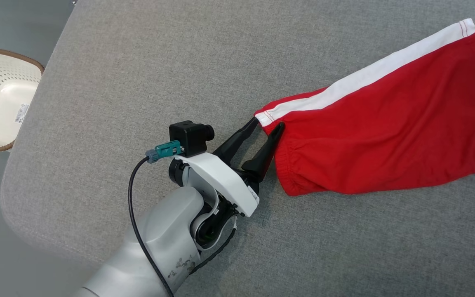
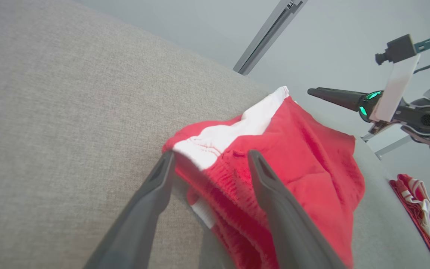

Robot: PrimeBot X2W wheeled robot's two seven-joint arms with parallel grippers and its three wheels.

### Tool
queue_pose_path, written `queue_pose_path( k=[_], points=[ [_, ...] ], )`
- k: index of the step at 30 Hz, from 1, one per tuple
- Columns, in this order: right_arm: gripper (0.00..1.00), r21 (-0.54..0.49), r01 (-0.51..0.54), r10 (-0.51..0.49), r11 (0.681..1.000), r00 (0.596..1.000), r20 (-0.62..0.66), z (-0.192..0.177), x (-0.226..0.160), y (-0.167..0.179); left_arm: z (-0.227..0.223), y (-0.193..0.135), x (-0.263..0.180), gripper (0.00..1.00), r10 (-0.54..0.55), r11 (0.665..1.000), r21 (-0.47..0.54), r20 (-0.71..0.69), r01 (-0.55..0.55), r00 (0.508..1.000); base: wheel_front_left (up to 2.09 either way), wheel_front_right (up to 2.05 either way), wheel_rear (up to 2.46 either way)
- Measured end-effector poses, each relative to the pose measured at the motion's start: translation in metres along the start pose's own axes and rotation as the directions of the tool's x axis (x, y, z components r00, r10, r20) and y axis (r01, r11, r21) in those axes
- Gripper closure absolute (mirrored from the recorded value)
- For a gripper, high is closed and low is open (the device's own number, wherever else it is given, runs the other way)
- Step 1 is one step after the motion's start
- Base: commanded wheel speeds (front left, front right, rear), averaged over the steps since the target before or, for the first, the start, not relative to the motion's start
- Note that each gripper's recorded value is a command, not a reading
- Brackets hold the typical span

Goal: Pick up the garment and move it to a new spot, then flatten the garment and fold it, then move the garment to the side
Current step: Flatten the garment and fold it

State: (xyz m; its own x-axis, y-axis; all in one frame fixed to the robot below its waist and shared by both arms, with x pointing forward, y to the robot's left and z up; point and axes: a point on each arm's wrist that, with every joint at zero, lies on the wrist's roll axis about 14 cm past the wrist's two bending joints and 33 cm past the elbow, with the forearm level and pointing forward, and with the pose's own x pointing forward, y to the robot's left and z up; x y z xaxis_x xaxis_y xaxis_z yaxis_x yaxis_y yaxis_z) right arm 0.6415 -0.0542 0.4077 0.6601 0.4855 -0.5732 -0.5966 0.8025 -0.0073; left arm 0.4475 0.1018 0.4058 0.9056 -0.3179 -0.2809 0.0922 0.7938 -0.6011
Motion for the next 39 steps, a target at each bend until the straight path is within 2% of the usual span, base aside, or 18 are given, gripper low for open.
queue_pose_path(
  k=[9, 15, 20, 27, 30, 34, 39],
  points=[
    [0.00, 0.041, 0.045, -0.046, 0.998, 0.999, 0.022, -0.004, -0.024, -0.008, 0.009, -0.005, -0.003, 0.00, -0.013, 0.997, 0.079, 0.028, 0.010, 1.000, 0.00, 0.00, 0.00],
    [0.00, 0.069, 0.068, -0.072, 0.995, 0.996, 0.060, -0.006, -0.051, -0.009, 0.000, -0.002, -0.012, 0.00, -0.011, 0.987, 0.157, -0.009, 0.012, 1.000, 0.00, 0.00, 0.00],
    [0.00, 0.090, 0.089, -0.098, 0.992, 0.991, 0.096, -0.004, -0.076, -0.009, -0.016, -0.003, -0.021, 0.00, -0.013, 0.982, 0.184, -0.112, 0.034, 0.994, 0.00, 0.00, 0.00],
    [0.00, 0.097, 0.111, -0.126, 0.989, 0.978, 0.168, 0.004, -0.112, -0.003, -0.005, 0.013, -0.039, 0.00, 0.025, 0.966, 0.257, -0.132, 0.010, 0.991, 0.00, 0.00, 0.00],
    [0.00, 0.095, 0.123, -0.143, 0.988, 0.960, 0.240, 0.016, -0.130, -0.001, 0.013, 0.016, -0.047, 0.00, 0.035, 0.952, 0.306, -0.068, -0.013, 0.997, 0.00, 0.00, 0.00],
    [0.00, 0.094, 0.143, -0.167, 0.985, 0.918, 0.360, 0.032, -0.156, 0.000, 0.048, 0.013, -0.056, 0.00, 0.037, 0.933, 0.354, 0.075, -0.061, 0.997, 0.00, 0.00, 0.00],
    [0.00, 0.090, 0.170, -0.193, 0.981, 0.862, 0.469, 0.039, -0.186, 0.004, 0.099, -0.004, -0.070, 0.00, 0.026, 0.915, 0.380, 0.275, -0.134, 0.961, 0.00, 0.00, 0.00]
  ],
)
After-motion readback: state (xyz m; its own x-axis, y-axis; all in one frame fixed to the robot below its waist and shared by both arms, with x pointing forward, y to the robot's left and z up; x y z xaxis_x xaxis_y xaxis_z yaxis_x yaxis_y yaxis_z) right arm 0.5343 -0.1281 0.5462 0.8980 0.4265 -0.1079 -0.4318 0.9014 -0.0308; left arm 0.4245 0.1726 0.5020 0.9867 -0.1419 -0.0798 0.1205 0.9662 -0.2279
